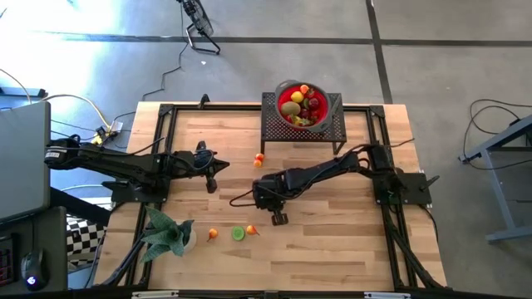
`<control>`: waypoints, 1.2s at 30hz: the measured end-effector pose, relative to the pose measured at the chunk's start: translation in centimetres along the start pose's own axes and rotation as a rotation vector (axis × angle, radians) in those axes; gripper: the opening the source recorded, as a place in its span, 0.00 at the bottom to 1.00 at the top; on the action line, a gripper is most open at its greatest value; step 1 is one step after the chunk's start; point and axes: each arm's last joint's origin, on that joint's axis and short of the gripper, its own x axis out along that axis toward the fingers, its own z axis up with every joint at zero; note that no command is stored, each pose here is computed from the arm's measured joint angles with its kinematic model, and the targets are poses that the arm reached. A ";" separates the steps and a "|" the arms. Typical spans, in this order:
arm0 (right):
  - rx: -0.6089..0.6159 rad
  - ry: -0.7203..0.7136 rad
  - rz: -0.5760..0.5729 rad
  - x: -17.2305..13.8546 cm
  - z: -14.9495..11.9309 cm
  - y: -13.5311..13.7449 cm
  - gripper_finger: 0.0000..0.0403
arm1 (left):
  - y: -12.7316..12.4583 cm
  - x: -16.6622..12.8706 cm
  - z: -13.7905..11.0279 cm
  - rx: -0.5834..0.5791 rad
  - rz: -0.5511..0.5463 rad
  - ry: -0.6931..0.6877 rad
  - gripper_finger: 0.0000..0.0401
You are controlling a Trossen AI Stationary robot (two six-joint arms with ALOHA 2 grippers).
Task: Pick & Place Fruit
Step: Put the pear into the strainer on the shelf
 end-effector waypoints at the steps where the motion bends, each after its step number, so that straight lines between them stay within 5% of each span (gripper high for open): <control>1: -0.003 -0.023 0.002 -0.4 0.3 0.0 0.01 | 0.0 0.0 0.0 0.000 0.000 0.000 0.01; 17: -0.006 -0.206 -0.061 -8.0 1.8 0.5 0.01 | 0.0 0.0 -0.1 0.002 0.000 0.009 0.01; 36: 0.079 -0.457 -0.290 -19.4 1.2 -1.7 0.01 | 0.0 0.0 -0.2 0.008 -0.002 0.024 0.01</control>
